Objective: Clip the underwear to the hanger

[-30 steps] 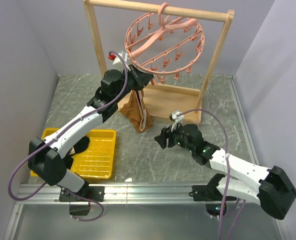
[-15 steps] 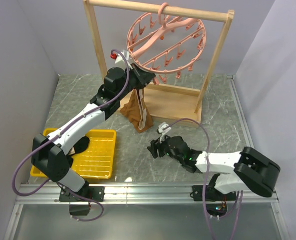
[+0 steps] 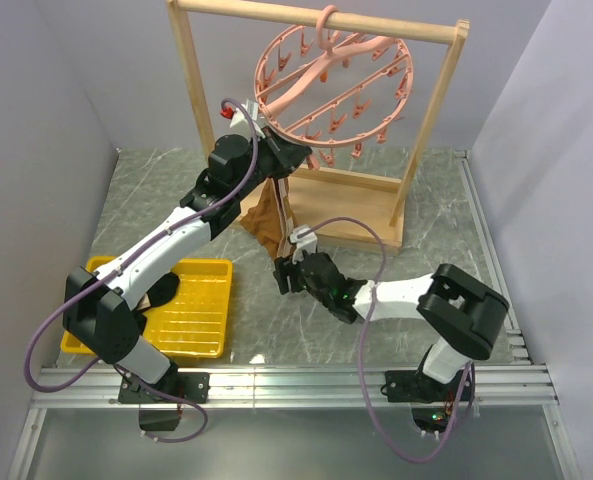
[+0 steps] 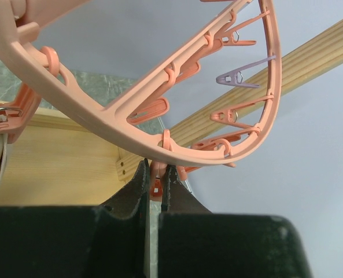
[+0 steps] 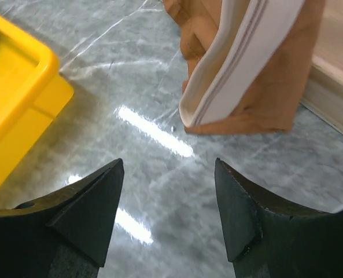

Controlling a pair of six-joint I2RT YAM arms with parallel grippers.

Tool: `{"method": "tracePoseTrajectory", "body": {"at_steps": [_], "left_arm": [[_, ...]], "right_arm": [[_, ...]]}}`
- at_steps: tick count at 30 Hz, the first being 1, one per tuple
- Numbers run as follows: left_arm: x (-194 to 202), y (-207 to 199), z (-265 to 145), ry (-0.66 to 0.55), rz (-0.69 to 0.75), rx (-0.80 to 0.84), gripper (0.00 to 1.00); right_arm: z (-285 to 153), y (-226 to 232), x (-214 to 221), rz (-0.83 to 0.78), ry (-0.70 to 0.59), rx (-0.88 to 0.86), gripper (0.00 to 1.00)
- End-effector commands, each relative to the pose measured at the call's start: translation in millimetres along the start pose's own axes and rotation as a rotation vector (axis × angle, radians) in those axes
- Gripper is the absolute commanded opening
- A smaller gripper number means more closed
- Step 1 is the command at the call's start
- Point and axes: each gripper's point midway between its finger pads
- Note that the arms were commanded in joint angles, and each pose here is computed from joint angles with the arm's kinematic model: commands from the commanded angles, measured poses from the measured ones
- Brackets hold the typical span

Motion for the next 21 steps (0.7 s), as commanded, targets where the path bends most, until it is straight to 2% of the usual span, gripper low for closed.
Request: {"method": "tracePoseTrajectory", "body": {"at_steps": [1,8,13,16,21], "left_arm": [[-12.4,-8.9,0.5,-0.037,-0.037,0.005,0.0],[-10.2,-8.9,2.1,-0.024,-0.04,0.005,0.0],[-7.1,-5.6,0.1,-0.017,-0.048,0.002,0.0],[-6.0,-2.6,-1.3,-0.018,-0.047,-0.004,0.0],[-7.0,-4.3,-1.0,-0.018,-0.037,-0.001,0.0]], "right_arm": [[13.8,1.9,-5.1,0.047,0.009,0.051,0.72],[38.5,-3.2,-7.1,0.062,0.038,0.13,0.72],[44.8,-7.8,-7.4,0.067,0.037,0.153,0.69],[46.5,-18.0,-4.0,0.065,0.037,0.178,0.63],[52.1,-31.8,2.5,0.057,0.046,0.204,0.42]]}}
Point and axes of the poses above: each gripper's point midway between its finger pads, its own z axis out along the fingers, its own y axis along the line the jaws close on, x = y × z, and after that the axes turned 15 degrees about -z, right-handed
